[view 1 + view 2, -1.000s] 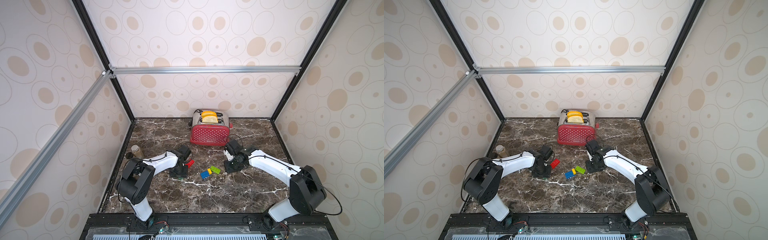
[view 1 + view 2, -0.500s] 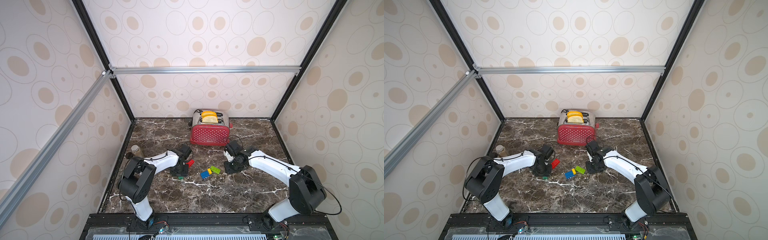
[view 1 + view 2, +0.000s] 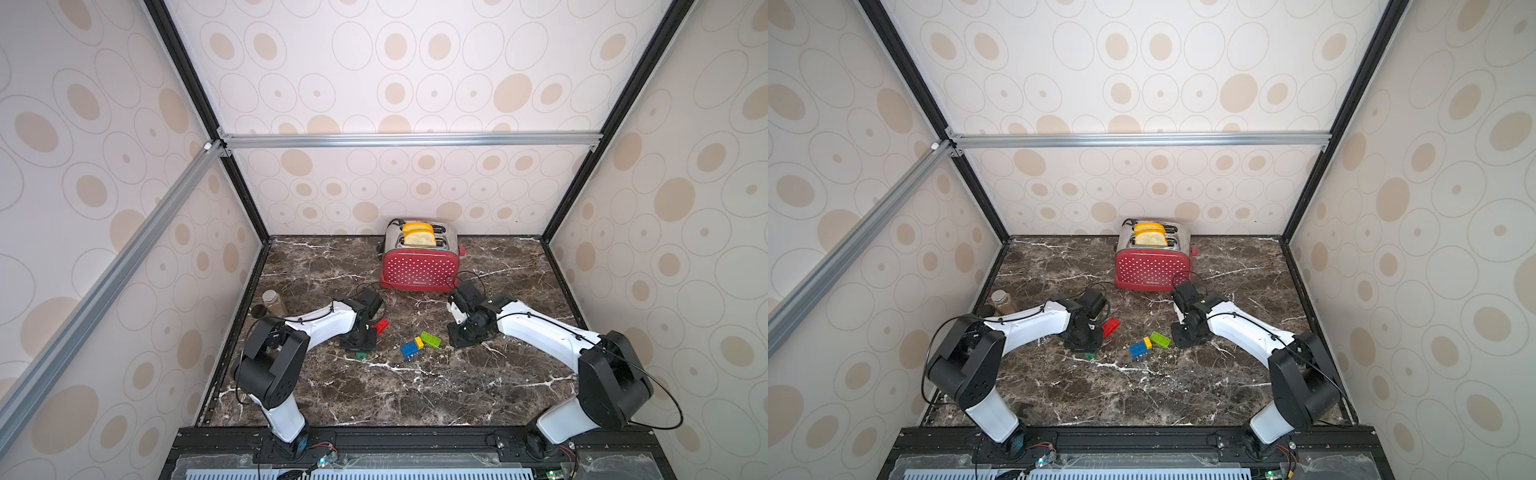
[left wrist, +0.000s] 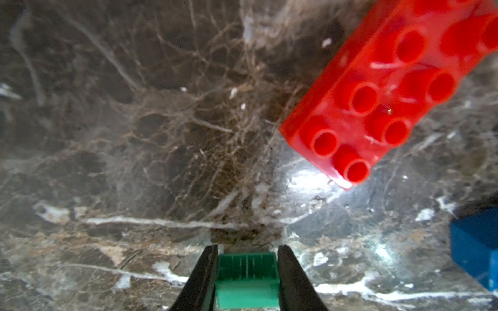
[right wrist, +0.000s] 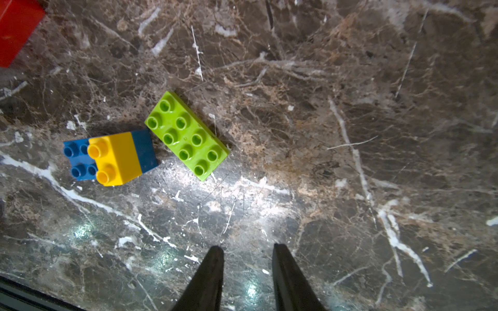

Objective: Assemble the number 5 with lego
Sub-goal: Pick up the lego brick from the center of the board.

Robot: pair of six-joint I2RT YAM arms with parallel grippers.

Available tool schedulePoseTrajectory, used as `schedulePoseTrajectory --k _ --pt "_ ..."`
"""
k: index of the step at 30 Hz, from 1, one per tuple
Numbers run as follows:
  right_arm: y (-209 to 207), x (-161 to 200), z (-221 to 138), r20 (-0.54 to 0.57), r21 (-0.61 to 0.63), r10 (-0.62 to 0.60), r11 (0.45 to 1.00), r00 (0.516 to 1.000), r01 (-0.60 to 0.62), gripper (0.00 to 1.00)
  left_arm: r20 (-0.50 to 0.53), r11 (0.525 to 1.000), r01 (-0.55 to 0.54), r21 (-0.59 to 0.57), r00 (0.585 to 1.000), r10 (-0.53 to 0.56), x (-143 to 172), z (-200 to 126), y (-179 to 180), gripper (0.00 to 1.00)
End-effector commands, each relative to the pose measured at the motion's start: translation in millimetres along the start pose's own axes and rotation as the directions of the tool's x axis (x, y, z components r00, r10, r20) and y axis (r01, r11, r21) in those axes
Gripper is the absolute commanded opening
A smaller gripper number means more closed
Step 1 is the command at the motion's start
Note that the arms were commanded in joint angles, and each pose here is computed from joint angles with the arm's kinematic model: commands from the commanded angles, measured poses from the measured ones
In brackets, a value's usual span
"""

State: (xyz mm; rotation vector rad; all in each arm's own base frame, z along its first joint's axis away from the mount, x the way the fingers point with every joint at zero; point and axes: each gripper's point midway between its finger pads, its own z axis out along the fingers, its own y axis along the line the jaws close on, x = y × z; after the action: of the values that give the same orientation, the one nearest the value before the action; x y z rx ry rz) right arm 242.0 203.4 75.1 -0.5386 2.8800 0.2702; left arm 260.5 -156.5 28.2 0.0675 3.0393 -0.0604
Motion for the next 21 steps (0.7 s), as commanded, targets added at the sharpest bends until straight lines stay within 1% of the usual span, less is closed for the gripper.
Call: schedulePoseTrajectory --k 1,4,6,9,12,15,17,19,21 --pt "10.9 -15.4 -22.4 0.091 -0.056 -0.046 0.997 0.995 0.051 0.36 0.076 0.999 0.029 0.04 0.997 -0.032 -16.7 -36.0 -4.7 0.3" --pt "25.1 -29.4 -44.0 0.194 -0.119 -0.091 0.986 0.977 0.115 0.37 0.133 0.991 0.071 0.116 0.987 -0.087 -28.3 -62.4 -8.8 0.3" --pt "34.3 -37.9 -60.3 0.269 -0.155 -0.113 0.975 0.957 0.159 0.41 0.181 0.983 0.09 0.163 0.976 -0.12 -37.3 -83.1 -11.7 0.3" --pt "47.7 -53.5 -91.4 0.402 -0.194 -0.133 0.955 0.906 0.226 0.47 0.245 0.963 0.115 0.242 0.953 -0.176 -51.7 -114.9 -18.2 0.3" --pt "59.0 -67.9 -119.7 0.522 -0.218 -0.133 0.934 0.842 0.283 0.47 0.29 0.931 0.136 0.34 0.926 -0.241 -64.3 -144.9 -28.2 0.3" --pt "69.3 -79.0 -143.2 0.624 -0.236 -0.121 0.912 0.772 0.334 0.47 0.318 0.883 0.158 0.442 0.893 -0.319 -74.2 -171.7 -37.0 0.31" --pt "76.7 -83.5 -155.1 0.69 -0.247 -0.109 0.894 0.716 0.374 0.47 0.318 0.839 0.172 0.517 0.87 -0.375 -78.5 -188.7 -43.9 0.31" --pt "83.6 -87.7 -166.3 0.755 -0.25 -0.09 0.876 0.649 0.413 0.47 0.326 0.786 0.172 0.593 0.842 -0.43 -86.2 -206.4 -51.3 0.31" --pt "90.7 -89.4 -173.7 0.805 -0.24 -0.085 0.858 0.587 0.453 0.46 0.301 0.726 0.182 0.663 0.823 -0.481 -89.5 -219.1 -58.1 0.31"
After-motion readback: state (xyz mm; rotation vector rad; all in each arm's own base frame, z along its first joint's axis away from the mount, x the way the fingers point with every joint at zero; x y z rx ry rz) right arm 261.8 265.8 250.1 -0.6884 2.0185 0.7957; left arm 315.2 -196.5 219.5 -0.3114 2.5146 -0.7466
